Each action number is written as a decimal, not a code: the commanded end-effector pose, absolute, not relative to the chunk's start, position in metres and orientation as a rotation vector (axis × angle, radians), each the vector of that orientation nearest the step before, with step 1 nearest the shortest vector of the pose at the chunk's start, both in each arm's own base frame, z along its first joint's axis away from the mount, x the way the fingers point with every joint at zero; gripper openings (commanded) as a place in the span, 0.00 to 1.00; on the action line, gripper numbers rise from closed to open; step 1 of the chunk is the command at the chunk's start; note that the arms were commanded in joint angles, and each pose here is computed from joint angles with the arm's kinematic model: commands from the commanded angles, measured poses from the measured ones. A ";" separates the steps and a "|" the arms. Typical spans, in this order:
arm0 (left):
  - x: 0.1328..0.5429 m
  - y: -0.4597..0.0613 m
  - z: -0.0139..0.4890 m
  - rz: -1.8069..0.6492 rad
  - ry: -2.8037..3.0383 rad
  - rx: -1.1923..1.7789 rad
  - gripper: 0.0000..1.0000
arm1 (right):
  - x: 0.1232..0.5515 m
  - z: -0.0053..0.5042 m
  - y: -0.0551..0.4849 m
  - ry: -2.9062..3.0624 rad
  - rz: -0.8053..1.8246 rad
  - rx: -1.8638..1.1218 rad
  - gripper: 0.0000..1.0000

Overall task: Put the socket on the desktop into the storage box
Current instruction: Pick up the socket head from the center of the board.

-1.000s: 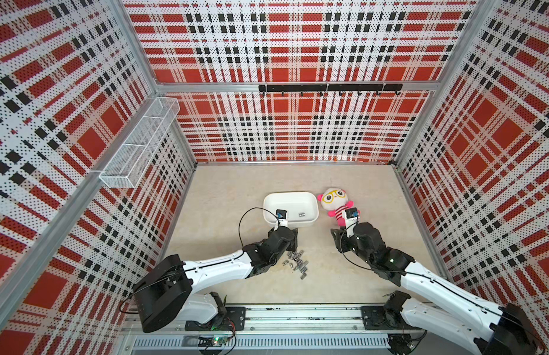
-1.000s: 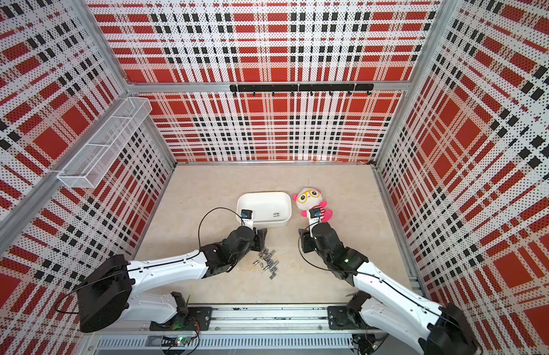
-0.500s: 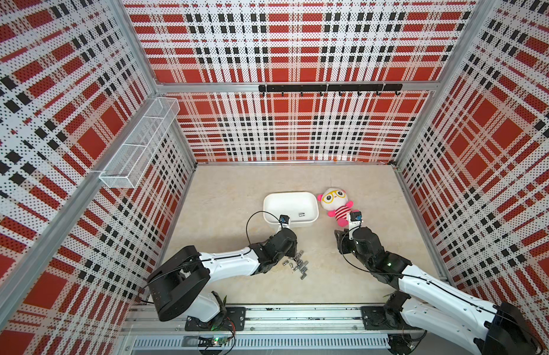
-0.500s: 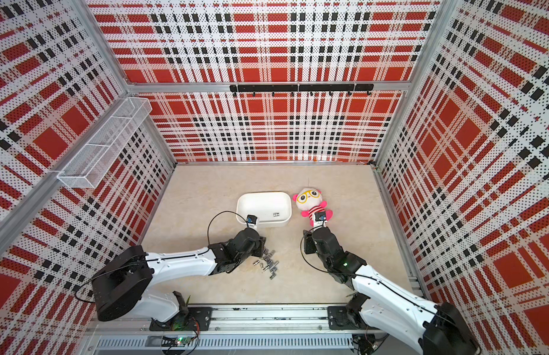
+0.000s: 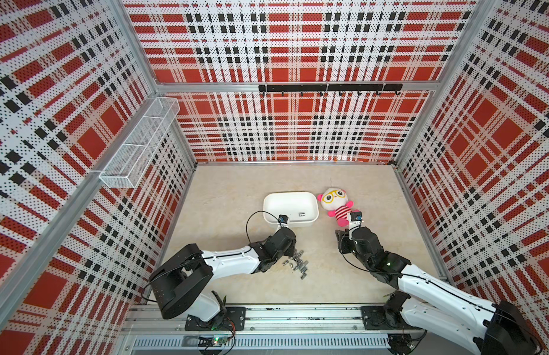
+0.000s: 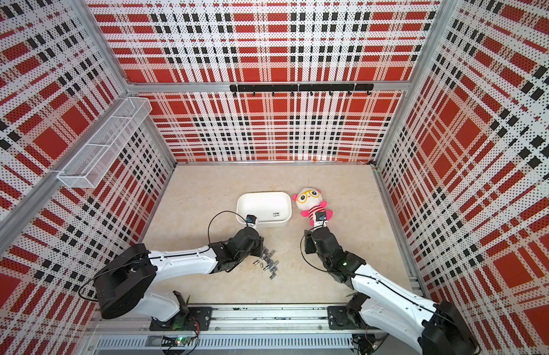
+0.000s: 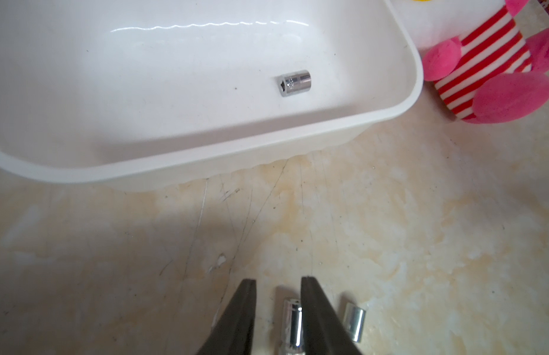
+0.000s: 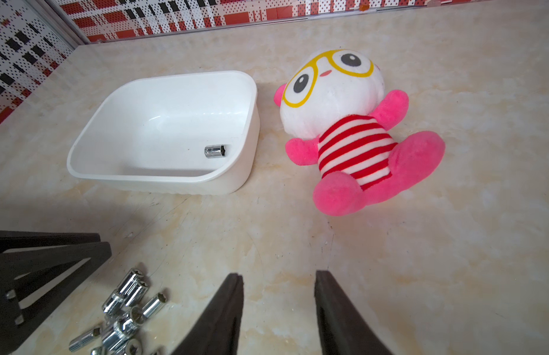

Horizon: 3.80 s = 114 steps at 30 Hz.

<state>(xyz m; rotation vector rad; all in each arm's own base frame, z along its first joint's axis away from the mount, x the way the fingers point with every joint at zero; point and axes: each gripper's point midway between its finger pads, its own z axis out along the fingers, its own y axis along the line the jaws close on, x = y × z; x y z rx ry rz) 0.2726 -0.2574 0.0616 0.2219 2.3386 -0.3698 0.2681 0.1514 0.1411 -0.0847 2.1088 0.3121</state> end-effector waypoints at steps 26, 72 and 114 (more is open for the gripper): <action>0.254 -0.264 0.034 -0.288 2.392 0.393 0.32 | 0.270 0.140 0.151 2.116 0.294 -0.081 0.45; 0.258 -0.259 0.031 -0.212 2.396 0.406 0.30 | 0.271 0.135 0.155 2.141 0.284 -0.102 0.45; 0.261 -0.260 0.066 -0.323 2.282 0.346 0.14 | 0.272 0.133 0.156 2.150 0.281 -0.109 0.45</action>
